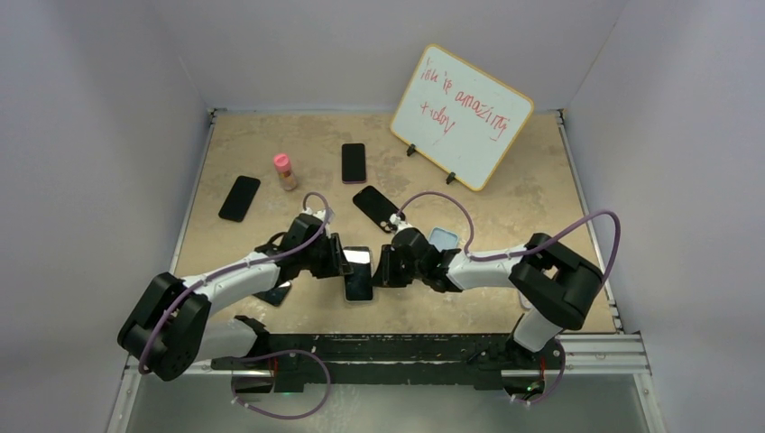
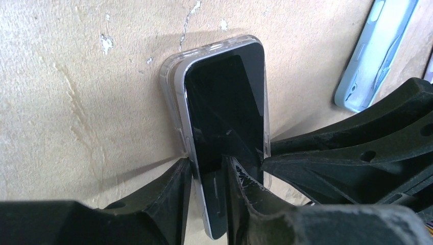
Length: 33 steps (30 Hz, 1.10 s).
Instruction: Put the phone into the phone case
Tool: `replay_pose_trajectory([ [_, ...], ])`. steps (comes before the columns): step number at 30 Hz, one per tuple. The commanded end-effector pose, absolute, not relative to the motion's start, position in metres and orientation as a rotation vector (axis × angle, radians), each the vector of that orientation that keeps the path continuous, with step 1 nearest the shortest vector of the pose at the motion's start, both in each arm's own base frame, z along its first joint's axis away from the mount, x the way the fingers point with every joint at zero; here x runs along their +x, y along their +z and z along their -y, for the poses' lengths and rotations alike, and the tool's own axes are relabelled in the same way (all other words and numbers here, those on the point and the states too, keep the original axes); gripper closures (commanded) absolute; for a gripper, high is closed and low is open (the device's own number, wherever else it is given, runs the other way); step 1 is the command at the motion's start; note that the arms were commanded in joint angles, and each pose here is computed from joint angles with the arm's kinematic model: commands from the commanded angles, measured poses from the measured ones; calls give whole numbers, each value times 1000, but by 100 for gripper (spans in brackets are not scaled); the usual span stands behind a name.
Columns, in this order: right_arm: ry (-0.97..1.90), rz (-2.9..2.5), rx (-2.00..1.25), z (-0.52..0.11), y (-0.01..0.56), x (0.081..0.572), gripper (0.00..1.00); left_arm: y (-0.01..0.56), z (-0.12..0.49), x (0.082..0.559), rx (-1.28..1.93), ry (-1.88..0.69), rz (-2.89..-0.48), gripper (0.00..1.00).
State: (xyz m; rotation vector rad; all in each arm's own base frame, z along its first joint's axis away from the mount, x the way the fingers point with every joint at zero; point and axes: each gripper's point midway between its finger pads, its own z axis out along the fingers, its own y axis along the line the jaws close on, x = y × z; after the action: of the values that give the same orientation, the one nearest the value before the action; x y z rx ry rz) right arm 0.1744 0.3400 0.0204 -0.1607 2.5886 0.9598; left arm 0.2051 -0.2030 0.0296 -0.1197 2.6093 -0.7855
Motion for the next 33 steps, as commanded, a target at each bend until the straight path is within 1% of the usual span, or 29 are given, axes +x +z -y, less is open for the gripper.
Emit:
replay_pose_trajectory([
  [1, 1017, -2538, -148, -351, 31, 174, 78, 47, 212, 204, -113, -831, -2601, 66],
  [4, 1028, -2535, -133, -350, 34, 173, 72, 58, 220, 201, -125, -910, -2587, 64],
  [6, 1016, -2535, -121, -347, 35, 173, 67, 58, 218, 199, -119, -892, -2602, 64],
  [9, 976, -2549, -134, -340, 35, 172, 67, 51, 205, 198, -121, -795, -2629, 62],
  [11, 971, -2559, -142, -338, 35, 169, 68, 50, 202, 196, -112, -778, -2639, 61],
  [16, 989, -2586, -159, -335, 32, 160, 68, 46, 201, 186, -101, -791, -2668, 55],
  [20, 954, -2603, -165, -329, 29, 159, 66, 47, 203, 181, -100, -830, -2669, 54],
  [23, 985, -2620, -193, -333, 27, 154, 66, 50, 209, 176, -103, -901, -2659, 61],
  [28, 1069, -2621, -209, -344, 27, 148, 69, 46, 216, 170, -135, -978, -2653, 74],
  [33, 1114, -2609, -203, -352, 32, 145, 71, 38, 225, 165, -152, -1021, -2654, 76],
])
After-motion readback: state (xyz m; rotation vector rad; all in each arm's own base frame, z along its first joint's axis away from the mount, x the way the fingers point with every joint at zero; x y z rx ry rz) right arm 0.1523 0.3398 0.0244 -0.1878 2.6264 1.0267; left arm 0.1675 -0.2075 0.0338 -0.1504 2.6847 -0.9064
